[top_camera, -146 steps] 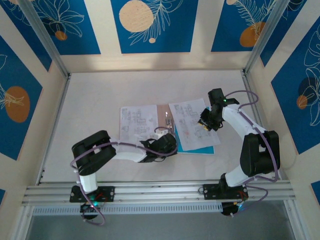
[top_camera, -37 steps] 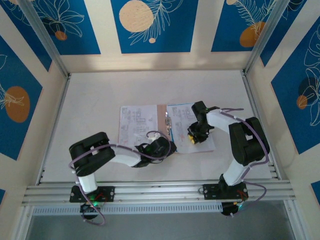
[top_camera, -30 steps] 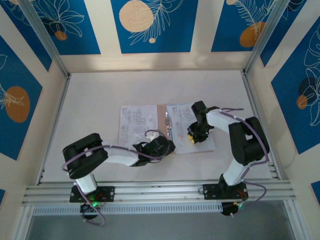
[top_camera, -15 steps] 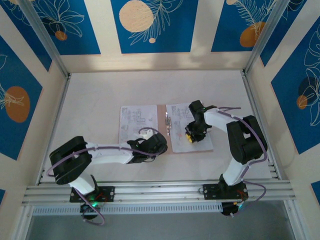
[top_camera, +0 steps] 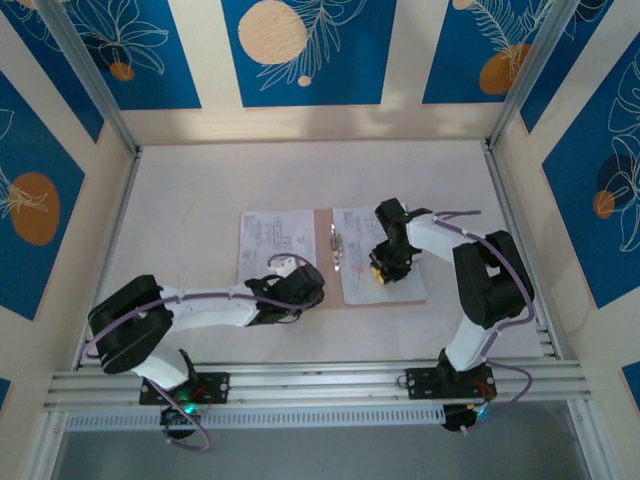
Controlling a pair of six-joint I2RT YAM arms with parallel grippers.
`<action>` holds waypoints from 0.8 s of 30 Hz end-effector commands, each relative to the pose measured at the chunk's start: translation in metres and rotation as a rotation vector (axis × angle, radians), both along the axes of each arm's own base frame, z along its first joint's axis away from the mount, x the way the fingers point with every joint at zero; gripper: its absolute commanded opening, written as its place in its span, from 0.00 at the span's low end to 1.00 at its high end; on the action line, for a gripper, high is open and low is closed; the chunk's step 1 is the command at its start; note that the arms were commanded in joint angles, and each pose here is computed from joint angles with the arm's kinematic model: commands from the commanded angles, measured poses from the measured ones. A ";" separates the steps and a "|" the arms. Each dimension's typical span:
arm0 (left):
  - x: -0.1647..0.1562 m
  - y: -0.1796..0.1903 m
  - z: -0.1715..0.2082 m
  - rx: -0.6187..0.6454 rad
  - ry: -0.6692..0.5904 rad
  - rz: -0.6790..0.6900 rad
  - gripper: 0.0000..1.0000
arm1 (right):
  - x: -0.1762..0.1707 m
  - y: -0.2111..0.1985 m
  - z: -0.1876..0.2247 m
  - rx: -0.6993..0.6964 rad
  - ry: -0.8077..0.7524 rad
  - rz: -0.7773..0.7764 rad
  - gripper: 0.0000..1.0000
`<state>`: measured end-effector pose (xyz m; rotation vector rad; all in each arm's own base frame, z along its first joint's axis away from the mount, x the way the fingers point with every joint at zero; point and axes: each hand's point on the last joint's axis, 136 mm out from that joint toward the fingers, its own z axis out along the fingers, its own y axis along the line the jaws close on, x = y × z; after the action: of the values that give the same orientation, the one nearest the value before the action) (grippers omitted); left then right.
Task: Put the files into the folder
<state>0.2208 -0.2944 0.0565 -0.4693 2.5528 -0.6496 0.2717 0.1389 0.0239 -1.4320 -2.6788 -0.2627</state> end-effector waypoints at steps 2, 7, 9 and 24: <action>0.000 0.012 -0.003 0.040 -0.006 0.000 0.32 | 0.008 0.001 0.028 -0.011 -0.063 0.037 0.21; 0.001 0.008 0.001 0.033 -0.012 -0.012 0.33 | 0.016 0.007 0.050 -0.001 -0.121 0.068 0.28; 0.001 0.008 0.002 0.033 -0.014 -0.013 0.33 | 0.020 0.008 0.058 0.004 -0.147 0.078 0.31; 0.004 0.064 -0.027 0.089 0.120 -0.046 0.16 | 0.106 0.090 0.064 0.041 -0.299 0.549 0.09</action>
<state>0.2327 -0.2363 0.0308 -0.5003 2.6529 -0.5478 0.3680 0.2212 0.0993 -0.8281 -3.1203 -0.5413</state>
